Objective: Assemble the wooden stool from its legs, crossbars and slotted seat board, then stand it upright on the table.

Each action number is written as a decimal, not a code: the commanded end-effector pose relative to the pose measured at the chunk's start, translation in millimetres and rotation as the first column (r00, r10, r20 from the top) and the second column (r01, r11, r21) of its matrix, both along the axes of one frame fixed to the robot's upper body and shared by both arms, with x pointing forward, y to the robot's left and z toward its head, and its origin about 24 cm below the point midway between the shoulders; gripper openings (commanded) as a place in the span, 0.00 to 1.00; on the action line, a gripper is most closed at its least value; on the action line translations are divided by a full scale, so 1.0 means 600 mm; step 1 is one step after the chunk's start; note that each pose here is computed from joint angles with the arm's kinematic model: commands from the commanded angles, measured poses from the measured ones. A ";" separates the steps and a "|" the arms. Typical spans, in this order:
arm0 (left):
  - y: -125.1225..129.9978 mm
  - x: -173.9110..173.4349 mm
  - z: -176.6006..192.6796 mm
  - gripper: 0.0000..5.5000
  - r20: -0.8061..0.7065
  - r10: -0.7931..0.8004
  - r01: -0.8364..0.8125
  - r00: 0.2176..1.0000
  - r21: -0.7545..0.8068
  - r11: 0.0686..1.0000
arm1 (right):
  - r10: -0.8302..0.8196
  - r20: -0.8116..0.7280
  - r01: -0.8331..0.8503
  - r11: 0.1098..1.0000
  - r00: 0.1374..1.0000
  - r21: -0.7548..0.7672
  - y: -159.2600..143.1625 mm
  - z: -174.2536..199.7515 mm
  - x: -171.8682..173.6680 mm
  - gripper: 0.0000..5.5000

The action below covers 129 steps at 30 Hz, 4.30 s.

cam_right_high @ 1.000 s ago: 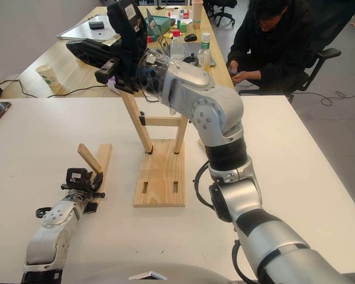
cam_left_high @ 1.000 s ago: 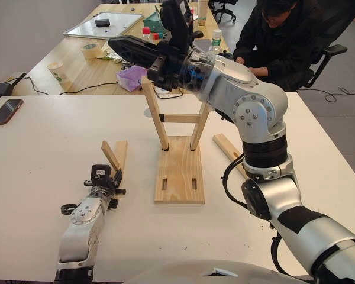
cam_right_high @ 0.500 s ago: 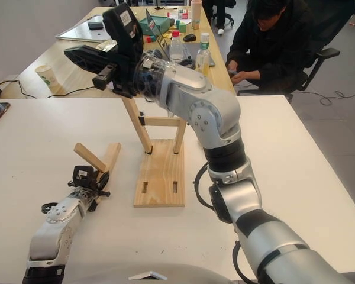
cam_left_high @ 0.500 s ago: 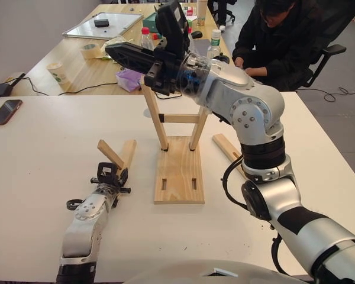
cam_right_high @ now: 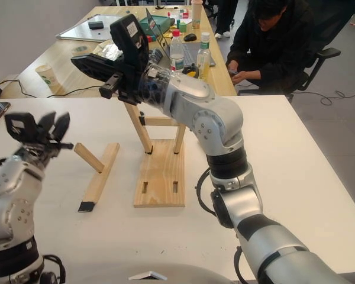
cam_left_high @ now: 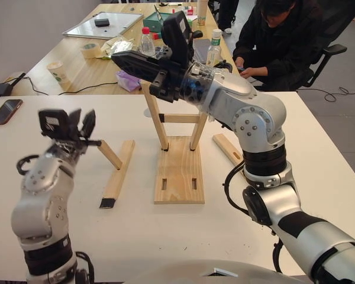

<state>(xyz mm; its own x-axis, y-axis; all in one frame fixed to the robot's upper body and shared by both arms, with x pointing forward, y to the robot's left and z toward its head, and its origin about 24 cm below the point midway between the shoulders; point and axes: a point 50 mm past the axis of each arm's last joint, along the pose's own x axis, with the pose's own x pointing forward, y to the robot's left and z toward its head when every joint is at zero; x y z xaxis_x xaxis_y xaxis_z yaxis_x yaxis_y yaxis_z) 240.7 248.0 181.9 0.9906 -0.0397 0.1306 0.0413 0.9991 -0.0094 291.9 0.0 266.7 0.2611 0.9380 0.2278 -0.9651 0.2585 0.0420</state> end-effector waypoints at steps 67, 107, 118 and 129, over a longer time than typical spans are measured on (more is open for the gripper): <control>0.087 -0.020 -0.120 0.15 -0.651 0.080 -0.057 0.755 0.057 0.997 | -0.241 -0.018 0.242 0.965 0.970 0.102 -0.074 0.009 0.023 0.00; 0.004 0.026 -0.052 0.36 -0.241 -0.182 0.135 0.953 -0.198 0.971 | -0.656 -0.048 0.644 0.719 0.753 0.262 -0.273 0.050 0.068 0.00; -0.097 0.016 0.166 0.36 0.427 -0.730 0.843 0.533 -0.342 0.415 | 0.132 -0.247 -0.045 0.944 0.960 0.328 -0.230 0.104 0.036 0.30; -0.184 0.004 0.139 0.36 0.360 -0.871 0.913 0.335 -0.351 0.206 | 0.328 -0.376 -0.218 0.927 0.866 0.306 -0.213 0.121 0.034 0.54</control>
<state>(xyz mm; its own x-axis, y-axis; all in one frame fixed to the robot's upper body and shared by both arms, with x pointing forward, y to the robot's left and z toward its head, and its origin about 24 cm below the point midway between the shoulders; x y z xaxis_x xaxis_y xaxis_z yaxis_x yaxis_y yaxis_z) 244.2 137.2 267.7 0.3215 -0.8123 0.4866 0.9257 0.1614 -0.3421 316.7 -128.8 329.5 0.1605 0.9065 0.3905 -0.8645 -0.0618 0.4989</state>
